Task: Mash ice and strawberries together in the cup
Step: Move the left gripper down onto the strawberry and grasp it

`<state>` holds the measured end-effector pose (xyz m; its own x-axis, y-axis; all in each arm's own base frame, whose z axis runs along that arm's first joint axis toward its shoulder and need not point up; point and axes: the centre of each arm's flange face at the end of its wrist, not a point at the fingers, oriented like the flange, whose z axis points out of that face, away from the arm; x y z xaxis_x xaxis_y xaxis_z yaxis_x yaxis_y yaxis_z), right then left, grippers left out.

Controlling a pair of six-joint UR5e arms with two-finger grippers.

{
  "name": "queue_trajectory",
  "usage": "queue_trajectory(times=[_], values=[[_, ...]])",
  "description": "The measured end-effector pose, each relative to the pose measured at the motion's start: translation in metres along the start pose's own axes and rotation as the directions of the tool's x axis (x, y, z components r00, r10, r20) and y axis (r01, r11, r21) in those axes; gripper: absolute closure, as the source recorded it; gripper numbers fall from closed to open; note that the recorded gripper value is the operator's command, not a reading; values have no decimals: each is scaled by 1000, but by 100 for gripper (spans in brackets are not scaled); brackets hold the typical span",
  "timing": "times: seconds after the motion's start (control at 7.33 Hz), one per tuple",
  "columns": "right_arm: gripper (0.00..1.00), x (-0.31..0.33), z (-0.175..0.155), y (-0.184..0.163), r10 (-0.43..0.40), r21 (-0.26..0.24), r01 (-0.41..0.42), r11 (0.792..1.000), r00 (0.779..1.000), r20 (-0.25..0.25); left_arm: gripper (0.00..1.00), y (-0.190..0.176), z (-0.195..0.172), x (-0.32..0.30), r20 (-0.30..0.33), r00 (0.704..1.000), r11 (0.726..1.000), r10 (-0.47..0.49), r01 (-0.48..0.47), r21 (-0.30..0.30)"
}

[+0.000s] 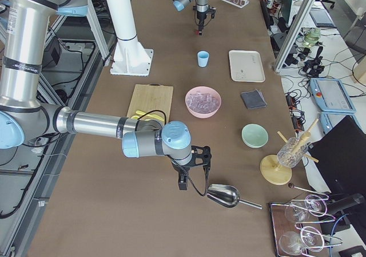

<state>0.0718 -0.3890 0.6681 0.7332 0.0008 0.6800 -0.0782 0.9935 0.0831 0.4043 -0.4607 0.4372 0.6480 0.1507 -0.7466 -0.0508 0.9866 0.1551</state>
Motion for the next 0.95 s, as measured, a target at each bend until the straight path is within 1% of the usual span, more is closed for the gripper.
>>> queue_trajectory(times=[0.27,0.41,0.55,0.68,0.82,0.95], values=[[0,1,1,4,1,-3,-1,1000,1000,1,8,10,0,-4,9,1000,1000,10,-10,3],[0,2,1,5,-2,-4,2,1000,1000,0,16,15,-3,-8,10,1000,1000,11,-11,3],[0,3,2,6,-5,-7,5,1000,1000,1,33,20,-6,-12,12,1000,1000,12,-12,3],[0,3,3,7,-5,-10,5,1000,1000,2,47,23,-7,-14,14,1000,1000,12,-12,3],[0,3,3,7,-4,-13,4,1000,1000,3,68,26,-5,-14,16,1000,1000,12,-12,-1],[0,3,3,7,-4,-13,4,1000,1000,4,70,28,-2,-12,17,1000,1000,15,-15,-6]])
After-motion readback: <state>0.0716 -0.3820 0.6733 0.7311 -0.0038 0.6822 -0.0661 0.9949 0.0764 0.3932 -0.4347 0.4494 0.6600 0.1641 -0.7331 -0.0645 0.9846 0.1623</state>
